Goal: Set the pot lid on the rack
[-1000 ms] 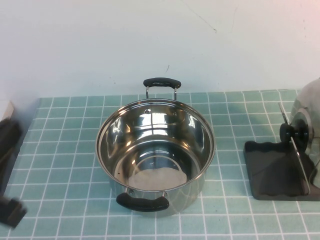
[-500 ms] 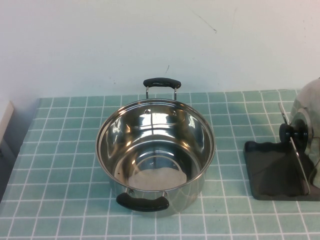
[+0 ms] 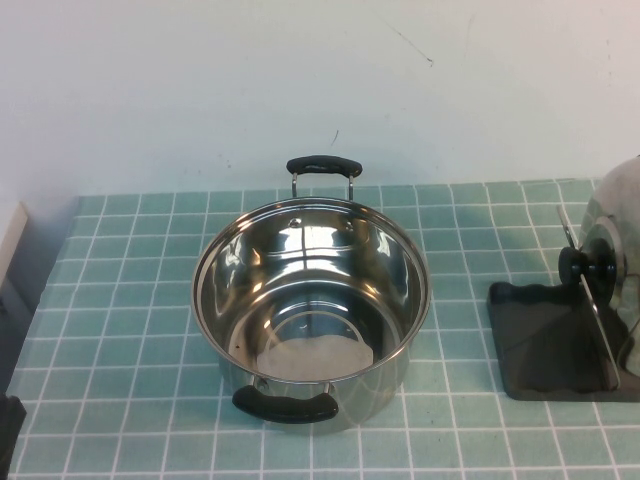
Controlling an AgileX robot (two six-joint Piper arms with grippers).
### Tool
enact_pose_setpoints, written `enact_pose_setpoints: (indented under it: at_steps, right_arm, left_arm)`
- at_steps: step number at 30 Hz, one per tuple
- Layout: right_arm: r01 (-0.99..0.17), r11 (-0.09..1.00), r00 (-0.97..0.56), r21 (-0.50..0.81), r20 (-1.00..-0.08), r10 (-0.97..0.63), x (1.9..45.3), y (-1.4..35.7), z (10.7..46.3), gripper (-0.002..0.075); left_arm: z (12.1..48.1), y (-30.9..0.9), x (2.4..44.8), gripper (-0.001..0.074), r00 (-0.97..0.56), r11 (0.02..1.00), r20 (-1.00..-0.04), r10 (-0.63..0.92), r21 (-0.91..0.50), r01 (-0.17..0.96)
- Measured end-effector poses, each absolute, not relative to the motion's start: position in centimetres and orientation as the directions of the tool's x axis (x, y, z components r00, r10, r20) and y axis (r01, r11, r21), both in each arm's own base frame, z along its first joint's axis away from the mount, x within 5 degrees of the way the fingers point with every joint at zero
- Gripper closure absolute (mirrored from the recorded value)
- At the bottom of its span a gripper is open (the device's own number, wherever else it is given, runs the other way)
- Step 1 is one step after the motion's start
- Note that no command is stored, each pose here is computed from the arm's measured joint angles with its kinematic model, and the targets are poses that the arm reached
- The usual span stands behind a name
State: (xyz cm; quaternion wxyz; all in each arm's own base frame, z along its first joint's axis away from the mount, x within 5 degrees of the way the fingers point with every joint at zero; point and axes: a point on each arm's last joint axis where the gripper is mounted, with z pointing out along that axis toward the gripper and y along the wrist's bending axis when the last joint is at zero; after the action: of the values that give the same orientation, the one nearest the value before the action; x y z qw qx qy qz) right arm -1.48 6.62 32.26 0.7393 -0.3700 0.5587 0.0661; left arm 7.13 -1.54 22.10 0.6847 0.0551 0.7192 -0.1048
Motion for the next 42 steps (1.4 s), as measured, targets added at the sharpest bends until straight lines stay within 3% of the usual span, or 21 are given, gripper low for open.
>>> enact_pose_setpoints:
  at_steps: [7, 11, 14, 17, 20, 24, 29, 42]
  right_arm:
    - [-0.419, 0.776, 0.255, -0.472, -0.881, -0.399, 0.0, 5.3, 30.8, 0.0727]
    - [-0.213, 0.863, 0.151, -0.457, -0.889, -0.433, 2.5, 3.1, 28.3, 0.0727]
    - [-0.066, 0.885, -0.014, -0.461, -0.886, -0.463, 4.0, 1.0, 25.1, 0.0727]
    - [0.005, 0.941, -0.182, -0.339, -0.925, -0.332, 4.6, -0.1, 21.9, 0.0727]
    - [0.063, 0.946, -0.280, -0.317, -0.916, -0.289, 4.8, -0.9, 19.6, 0.0727]
    - [0.091, 0.966, -0.353, -0.243, -0.915, -0.196, 4.9, -1.1, 17.3, 0.0727]
    - [0.088, 0.977, -0.354, -0.193, -0.923, -0.151, 5.0, -1.0, 17.0, 0.0727]
    - [0.043, 0.950, -0.364, -0.308, -0.891, -0.272, 5.0, -1.0, 16.9, 0.0727]
  left_arm:
    - [21.8, -1.9, 7.0, 0.0736, -0.073, 0.963, -0.996, -0.060, -0.077, 0.259]
    - [21.8, -2.1, 7.0, 0.0736, -0.078, 0.957, -0.995, -0.058, -0.078, 0.278]
    - [21.8, -2.1, 7.0, 0.0736, -0.079, 0.956, -0.995, -0.058, -0.078, 0.284]
    - [21.8, -2.1, 7.0, 0.0736, -0.079, 0.956, -0.995, -0.058, -0.078, 0.284]
    - [21.8, -2.1, 7.0, 0.0736, -0.079, 0.956, -0.995, -0.058, -0.078, 0.284]
    - [21.8, -2.1, 7.0, 0.0736, -0.079, 0.956, -0.995, -0.058, -0.078, 0.284]
    - [21.8, -2.1, 7.0, 0.0736, -0.079, 0.956, -0.995, -0.058, -0.078, 0.284]
    - [21.8, -2.1, 7.0, 0.0736, -0.079, 0.956, -0.995, -0.058, -0.078, 0.284]
